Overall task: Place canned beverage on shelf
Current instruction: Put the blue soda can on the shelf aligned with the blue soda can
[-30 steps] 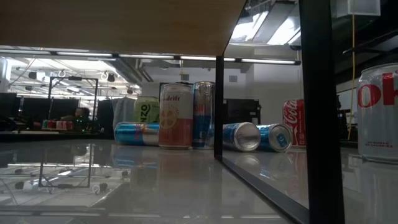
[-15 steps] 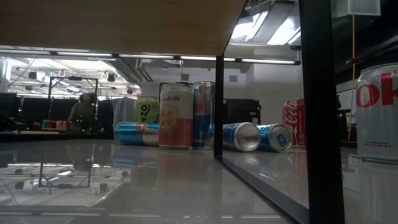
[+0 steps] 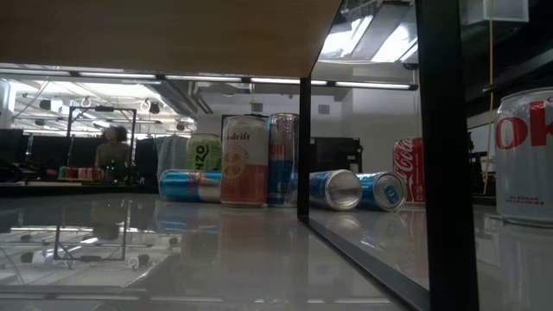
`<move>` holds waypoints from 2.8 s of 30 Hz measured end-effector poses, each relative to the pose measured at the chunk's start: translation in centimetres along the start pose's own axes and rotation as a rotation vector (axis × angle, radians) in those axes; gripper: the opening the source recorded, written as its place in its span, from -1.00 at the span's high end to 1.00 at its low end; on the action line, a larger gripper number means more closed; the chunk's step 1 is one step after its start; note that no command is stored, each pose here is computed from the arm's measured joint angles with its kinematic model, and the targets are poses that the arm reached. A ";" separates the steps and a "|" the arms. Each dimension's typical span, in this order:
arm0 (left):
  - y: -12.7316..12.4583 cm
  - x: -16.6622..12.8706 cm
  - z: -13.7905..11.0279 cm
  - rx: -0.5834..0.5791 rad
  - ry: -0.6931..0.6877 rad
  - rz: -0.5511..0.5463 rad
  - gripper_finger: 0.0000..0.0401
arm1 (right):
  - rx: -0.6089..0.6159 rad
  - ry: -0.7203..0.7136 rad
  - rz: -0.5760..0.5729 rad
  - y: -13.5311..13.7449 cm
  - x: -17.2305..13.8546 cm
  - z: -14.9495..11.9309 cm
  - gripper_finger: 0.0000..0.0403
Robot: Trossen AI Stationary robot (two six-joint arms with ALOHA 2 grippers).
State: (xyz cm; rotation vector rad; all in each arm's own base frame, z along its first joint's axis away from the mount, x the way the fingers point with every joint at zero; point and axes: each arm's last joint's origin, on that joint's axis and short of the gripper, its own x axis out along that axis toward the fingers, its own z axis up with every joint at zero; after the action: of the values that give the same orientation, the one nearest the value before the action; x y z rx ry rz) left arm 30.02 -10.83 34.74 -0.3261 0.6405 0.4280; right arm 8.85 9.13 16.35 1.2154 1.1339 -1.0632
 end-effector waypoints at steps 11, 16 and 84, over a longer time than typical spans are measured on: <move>0.0 0.0 0.0 -0.001 0.000 0.000 -0.47 | -0.009 0.023 -0.027 -0.1 0.0 0.0 -0.26; 0.0 0.0 0.0 0.000 0.000 0.000 -0.47 | -0.009 0.021 -0.029 -0.1 -0.1 0.0 -0.09; -1.2 -1.0 -1.1 0.044 0.018 -0.054 -0.47 | -0.305 -0.202 0.431 4.2 -12.3 -0.7 -0.06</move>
State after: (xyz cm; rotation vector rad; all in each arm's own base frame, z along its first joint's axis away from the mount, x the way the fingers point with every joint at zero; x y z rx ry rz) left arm 29.32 -12.61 34.74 -0.3050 0.6561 0.3595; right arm 11.30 10.17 29.06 1.0218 0.7950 -0.6405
